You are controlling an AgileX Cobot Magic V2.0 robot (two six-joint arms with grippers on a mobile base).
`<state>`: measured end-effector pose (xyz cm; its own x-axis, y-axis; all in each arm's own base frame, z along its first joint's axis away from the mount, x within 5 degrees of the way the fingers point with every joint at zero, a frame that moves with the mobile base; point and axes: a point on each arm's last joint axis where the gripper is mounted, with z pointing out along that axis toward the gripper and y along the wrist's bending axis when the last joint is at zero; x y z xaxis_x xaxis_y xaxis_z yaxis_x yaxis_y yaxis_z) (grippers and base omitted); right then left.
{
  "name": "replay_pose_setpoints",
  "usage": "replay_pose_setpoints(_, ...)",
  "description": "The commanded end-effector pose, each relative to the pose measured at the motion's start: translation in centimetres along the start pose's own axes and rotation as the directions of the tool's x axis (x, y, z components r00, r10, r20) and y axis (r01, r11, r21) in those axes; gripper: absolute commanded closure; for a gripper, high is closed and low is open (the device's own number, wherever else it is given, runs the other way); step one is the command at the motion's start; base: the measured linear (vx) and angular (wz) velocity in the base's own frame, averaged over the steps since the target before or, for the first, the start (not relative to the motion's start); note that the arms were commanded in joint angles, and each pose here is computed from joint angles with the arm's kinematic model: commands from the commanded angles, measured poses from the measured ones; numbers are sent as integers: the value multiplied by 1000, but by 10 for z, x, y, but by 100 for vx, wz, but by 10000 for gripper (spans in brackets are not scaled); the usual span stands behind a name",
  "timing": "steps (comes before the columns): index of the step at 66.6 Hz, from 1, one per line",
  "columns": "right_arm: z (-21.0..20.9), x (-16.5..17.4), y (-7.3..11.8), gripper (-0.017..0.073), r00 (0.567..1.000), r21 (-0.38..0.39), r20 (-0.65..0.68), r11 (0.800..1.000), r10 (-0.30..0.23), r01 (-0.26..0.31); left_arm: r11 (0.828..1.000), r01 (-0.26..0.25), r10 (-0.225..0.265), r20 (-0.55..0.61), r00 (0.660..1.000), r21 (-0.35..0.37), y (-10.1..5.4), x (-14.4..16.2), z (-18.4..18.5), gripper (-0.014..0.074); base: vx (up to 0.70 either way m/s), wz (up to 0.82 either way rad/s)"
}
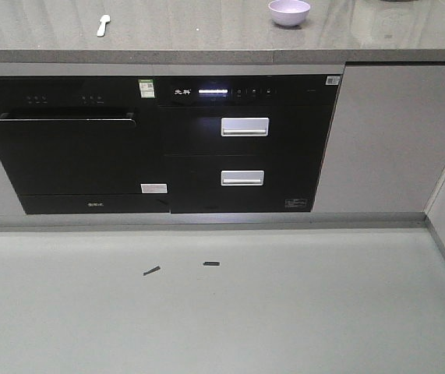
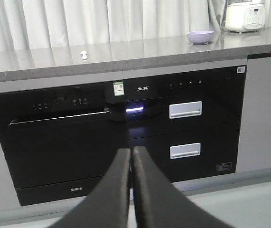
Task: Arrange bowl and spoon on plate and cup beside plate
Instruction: 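Continue driving toward the counter with the lavender bowl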
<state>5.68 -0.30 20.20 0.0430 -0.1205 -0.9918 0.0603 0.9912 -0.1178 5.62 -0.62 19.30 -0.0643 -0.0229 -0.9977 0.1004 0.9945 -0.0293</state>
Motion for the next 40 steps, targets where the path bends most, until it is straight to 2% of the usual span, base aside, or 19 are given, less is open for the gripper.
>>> replay_pose_setpoints(1, -1, -2, -1, 564, 998, 23, 66, 1000, -9, 7, 1000, 17, -17, 63, 998, -3, 1, 2, 0, 599, 6, 1)
replay_pose_setpoints(40, -1, -2, -1, 564, 998, 23, 66, 1000, -9, 7, 1000, 17, -17, 63, 998, -3, 1, 2, 0, 599, 6, 1)
